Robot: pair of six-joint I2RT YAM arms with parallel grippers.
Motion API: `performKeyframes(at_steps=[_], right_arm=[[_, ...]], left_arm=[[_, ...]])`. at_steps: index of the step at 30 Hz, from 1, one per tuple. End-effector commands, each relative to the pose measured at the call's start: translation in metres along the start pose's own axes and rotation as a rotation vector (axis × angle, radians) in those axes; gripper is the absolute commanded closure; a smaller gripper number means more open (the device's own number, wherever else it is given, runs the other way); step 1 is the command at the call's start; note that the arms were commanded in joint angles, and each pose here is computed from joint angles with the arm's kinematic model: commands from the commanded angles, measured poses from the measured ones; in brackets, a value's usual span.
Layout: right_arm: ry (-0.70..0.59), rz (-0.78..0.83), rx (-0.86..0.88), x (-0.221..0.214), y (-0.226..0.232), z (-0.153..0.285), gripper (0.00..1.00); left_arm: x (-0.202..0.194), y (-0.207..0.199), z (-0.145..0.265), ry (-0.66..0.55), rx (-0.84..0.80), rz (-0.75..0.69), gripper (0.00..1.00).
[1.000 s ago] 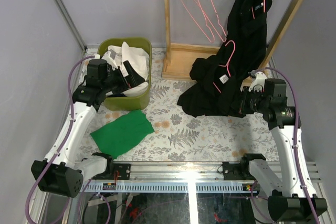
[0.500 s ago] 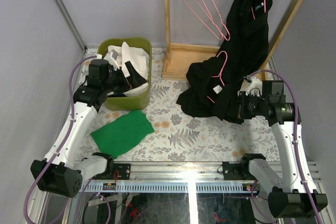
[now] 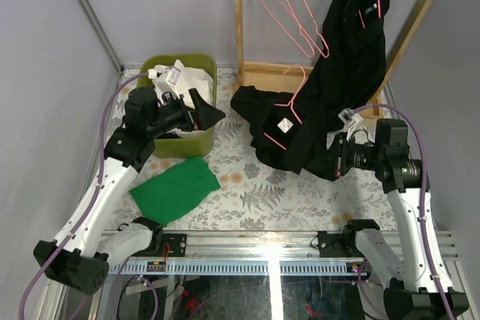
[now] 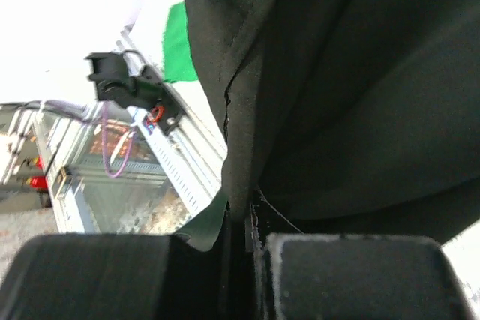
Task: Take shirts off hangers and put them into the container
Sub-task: Pick up the hanger from the clothesline.
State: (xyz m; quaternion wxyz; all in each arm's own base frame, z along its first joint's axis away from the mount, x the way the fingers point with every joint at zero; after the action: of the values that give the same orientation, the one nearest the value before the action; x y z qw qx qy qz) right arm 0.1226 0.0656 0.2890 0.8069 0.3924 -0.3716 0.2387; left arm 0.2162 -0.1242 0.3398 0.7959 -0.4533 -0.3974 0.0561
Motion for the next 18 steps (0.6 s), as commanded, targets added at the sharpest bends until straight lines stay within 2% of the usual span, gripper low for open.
performKeyframes(at_steps=[1,3,6,8,11,14,18], right_arm=[[-0.161,0.264,0.339,0.016,0.034,0.013,1.00],[-0.260,0.439,0.372,0.026,0.050,0.024,1.00],[-0.376,0.546,0.332,0.031,0.064,0.033,1.00],[-0.403,0.574,0.350,0.029,0.068,0.035,1.00],[-0.351,0.481,0.301,0.024,0.054,0.026,1.00],[-0.213,0.348,0.210,0.020,0.034,0.016,1.00],[-0.079,0.196,0.201,0.018,0.013,0.004,1.00]], left_arm=[[0.007,-0.037,0.009,-0.055,-0.189,-0.126,0.00],[0.009,-0.044,0.013,-0.080,-0.204,-0.134,0.00],[0.013,-0.056,0.024,-0.131,-0.237,-0.155,0.00],[0.018,-0.064,0.033,-0.179,-0.248,-0.163,0.00],[0.022,-0.074,0.043,-0.223,-0.269,-0.175,0.00],[0.023,-0.077,0.048,-0.237,-0.279,-0.181,0.00],[0.019,-0.071,0.045,-0.217,-0.270,-0.171,0.00]])
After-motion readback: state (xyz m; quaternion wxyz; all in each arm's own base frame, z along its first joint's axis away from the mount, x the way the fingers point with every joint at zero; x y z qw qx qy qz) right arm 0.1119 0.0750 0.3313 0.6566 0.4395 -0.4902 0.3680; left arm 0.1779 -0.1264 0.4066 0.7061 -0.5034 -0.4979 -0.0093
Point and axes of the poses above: each gripper's point midway between its finger pads, its own z axis back along the fingers, its own y axis along the line the jaws close on, x = y × z, the point moved 10 cm from there along z, back along the fingers, and after that the axes turned 12 degrees about z, right-handed, at the moved point
